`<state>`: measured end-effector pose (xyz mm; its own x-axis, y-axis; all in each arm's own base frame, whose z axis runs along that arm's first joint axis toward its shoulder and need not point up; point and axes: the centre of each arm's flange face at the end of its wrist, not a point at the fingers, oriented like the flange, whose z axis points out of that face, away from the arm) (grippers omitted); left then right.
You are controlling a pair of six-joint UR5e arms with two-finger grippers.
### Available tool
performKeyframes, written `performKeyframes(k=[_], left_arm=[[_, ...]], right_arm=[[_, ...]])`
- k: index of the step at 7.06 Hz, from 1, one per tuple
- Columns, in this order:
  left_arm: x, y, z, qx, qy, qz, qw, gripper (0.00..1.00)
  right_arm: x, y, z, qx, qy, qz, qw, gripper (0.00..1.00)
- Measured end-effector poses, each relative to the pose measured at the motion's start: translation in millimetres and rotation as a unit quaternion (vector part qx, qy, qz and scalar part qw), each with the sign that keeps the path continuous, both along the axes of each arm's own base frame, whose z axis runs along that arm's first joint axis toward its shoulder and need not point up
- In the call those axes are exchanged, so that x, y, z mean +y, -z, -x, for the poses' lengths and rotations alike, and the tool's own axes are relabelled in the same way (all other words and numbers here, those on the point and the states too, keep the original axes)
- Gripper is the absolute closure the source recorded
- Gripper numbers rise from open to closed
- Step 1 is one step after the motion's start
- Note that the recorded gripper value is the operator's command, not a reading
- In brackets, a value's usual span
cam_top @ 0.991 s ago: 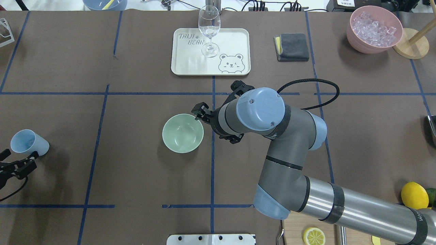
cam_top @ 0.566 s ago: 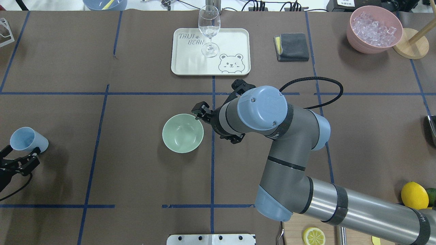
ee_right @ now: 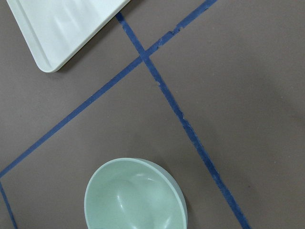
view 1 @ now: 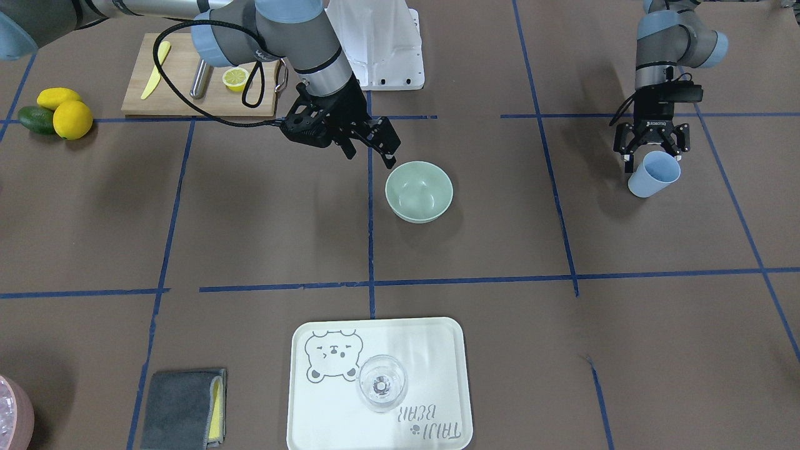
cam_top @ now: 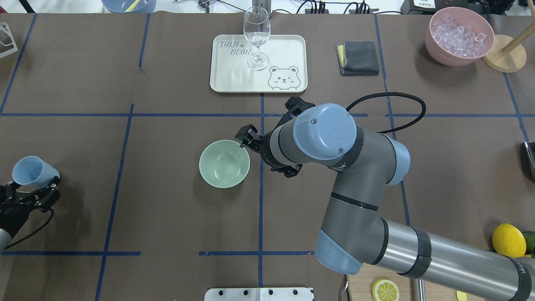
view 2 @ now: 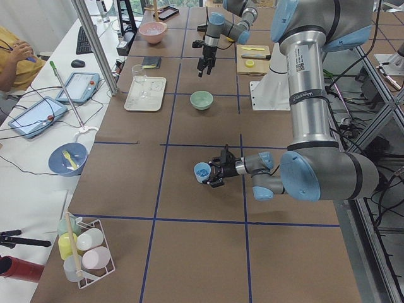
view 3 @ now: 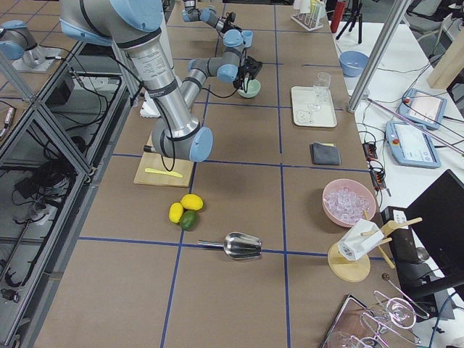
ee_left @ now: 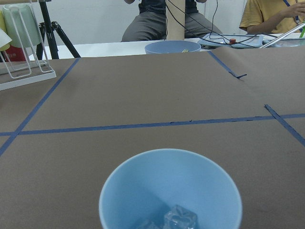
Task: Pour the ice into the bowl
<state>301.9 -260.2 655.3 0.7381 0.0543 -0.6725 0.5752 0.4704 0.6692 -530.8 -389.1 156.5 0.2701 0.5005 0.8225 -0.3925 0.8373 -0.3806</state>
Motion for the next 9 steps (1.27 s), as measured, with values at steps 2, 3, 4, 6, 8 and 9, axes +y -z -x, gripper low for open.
performKeyframes(k=[2, 3, 4, 6, 8, 9], left_arm=[[-2, 1, -15, -0.015, -0.006, -0.010, 0.9998, 0.02], [-3, 1, -19, -0.016, -0.006, -0.011, 0.9998, 0.01], [-6, 1, -19, -0.016, -0.003, -0.012, 0.9998, 0.01], [-13, 3, -16, -0.013, 0.008, -0.012, 0.9998, 0.02], [-23, 5, -17, -0.009, 0.022, -0.012, 0.9996, 0.06], [-26, 2, -16, -0.010, 0.027, -0.011, 0.9995, 0.09]], right_arm=[[0, 1, 0, -0.001, 0.001, 0.000, 1.0000, 0.00], [-1, 1, -1, -0.001, 0.001, 0.000, 1.0000, 0.00], [-2, 1, -3, -0.002, 0.002, 0.002, 1.0000, 0.00], [-5, 2, -5, -0.004, 0.004, 0.004, 1.0000, 0.00], [-5, 2, -6, -0.003, 0.005, 0.004, 1.0000, 0.00], [-6, 1, -6, -0.003, 0.004, 0.005, 1.0000, 0.00]])
